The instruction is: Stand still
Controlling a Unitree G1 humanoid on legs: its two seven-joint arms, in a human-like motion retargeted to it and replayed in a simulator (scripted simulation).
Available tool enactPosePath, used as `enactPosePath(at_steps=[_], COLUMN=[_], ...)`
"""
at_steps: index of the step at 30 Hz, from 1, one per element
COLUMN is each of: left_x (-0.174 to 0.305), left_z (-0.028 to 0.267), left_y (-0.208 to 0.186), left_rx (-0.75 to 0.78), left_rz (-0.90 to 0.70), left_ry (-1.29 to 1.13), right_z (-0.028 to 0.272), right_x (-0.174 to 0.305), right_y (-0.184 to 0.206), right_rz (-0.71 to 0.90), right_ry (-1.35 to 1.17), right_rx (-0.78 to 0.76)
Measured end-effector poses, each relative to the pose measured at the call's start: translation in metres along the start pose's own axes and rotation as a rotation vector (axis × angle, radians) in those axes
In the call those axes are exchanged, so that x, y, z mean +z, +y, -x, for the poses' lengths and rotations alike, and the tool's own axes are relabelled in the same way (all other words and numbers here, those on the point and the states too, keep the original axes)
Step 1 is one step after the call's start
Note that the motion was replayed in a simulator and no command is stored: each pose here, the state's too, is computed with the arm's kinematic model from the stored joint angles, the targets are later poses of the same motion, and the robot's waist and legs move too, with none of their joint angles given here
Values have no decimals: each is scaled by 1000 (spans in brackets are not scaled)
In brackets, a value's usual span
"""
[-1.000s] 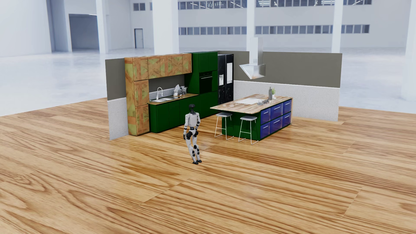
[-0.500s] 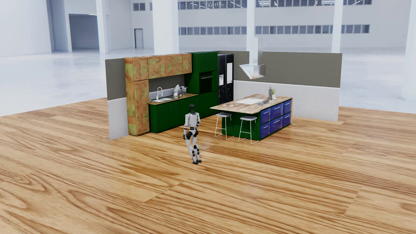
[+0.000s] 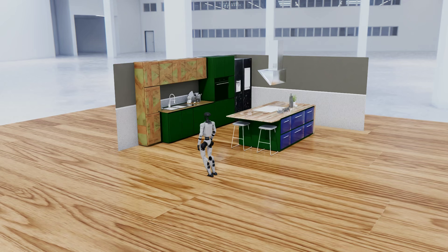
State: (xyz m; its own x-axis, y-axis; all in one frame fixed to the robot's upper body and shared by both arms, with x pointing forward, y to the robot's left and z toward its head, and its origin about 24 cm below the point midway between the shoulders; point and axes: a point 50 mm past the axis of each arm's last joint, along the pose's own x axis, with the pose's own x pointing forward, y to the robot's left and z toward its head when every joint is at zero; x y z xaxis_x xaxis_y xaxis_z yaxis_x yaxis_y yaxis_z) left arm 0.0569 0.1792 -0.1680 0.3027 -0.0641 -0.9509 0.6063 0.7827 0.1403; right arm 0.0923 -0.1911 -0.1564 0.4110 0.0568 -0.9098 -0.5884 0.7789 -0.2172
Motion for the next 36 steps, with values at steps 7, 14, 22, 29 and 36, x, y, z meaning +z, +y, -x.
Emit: enactPosePath(at_steps=[7,14,22,29,36], left_x=[-4,-3,-6,-21,-27], left_z=[0,1,2,8,10], left_y=[-2,-1,3,1,-5], left_rx=[-8,-6,21,30,23], left_rz=[-14,-14,56,96,119], left_ry=[14,11,8,31,42], right_z=[1,1,3,7,13], right_x=[-2,-1,-4,-12,-27], right_y=[1,0,-11,-10,-6], right_rz=[1,15,-60,-106,-125], right_ry=[4,3,0,4,43], right_rx=[3,5,-45,-60,-59])
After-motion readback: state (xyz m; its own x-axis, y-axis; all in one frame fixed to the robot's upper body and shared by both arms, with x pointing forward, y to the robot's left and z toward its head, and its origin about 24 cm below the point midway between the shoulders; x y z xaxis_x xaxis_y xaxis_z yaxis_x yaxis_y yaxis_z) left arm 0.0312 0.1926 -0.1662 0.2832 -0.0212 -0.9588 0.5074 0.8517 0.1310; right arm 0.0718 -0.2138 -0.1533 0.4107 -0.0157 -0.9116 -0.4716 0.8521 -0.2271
